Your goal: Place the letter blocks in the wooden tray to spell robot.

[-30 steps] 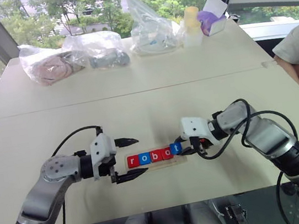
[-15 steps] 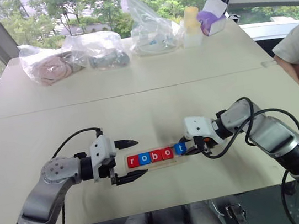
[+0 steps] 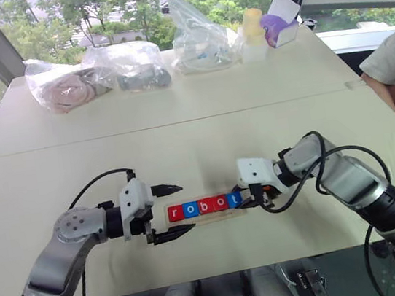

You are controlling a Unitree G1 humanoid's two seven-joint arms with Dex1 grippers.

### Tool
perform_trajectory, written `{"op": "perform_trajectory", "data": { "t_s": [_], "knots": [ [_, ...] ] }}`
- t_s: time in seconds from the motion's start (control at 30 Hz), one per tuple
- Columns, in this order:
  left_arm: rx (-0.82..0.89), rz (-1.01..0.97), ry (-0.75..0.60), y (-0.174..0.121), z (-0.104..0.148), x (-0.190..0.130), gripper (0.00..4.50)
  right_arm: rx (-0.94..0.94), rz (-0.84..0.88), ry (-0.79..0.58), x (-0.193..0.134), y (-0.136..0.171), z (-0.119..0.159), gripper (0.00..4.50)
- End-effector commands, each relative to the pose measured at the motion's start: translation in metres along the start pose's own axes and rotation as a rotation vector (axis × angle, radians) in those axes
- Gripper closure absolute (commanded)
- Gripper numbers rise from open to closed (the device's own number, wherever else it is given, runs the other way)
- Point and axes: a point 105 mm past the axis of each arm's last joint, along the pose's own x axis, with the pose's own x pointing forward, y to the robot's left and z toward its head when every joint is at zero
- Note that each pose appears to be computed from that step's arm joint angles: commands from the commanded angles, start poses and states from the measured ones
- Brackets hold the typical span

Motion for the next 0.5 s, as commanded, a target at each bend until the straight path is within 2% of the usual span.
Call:
{"op": "perform_trajectory", "data": {
  "t_s": [0.03, 0.33, 0.4, 0.47, 0.5],
  "knots": [
    [0.044, 0.005, -0.025, -0.0015, 0.0115, -0.0021, 0.0, -0.037, -0.011, -0.007, -0.0015, -0.004, 0.0092, 3.38],
    [0.041, 0.009, -0.025, -0.0025, 0.0113, -0.0014, 0.0, -0.037, -0.005, -0.006, -0.001, -0.0046, 0.0104, 3.38],
    [0.041, 0.01, -0.026, -0.0026, 0.0116, -0.0011, 0.0, -0.034, -0.003, -0.006, -0.0012, -0.0042, 0.0106, 2.29],
    [0.041, 0.008, -0.027, -0.0028, 0.0118, -0.0006, 0.0, -0.031, -0.004, -0.01, -0.0019, -0.0044, 0.0125, 1.4],
    [0.041, 0.007, -0.027, -0.0029, 0.0118, -0.0006, 0.0, -0.032, -0.006, -0.012, -0.0025, -0.0047, 0.0136, 0.78]
  ]
}}
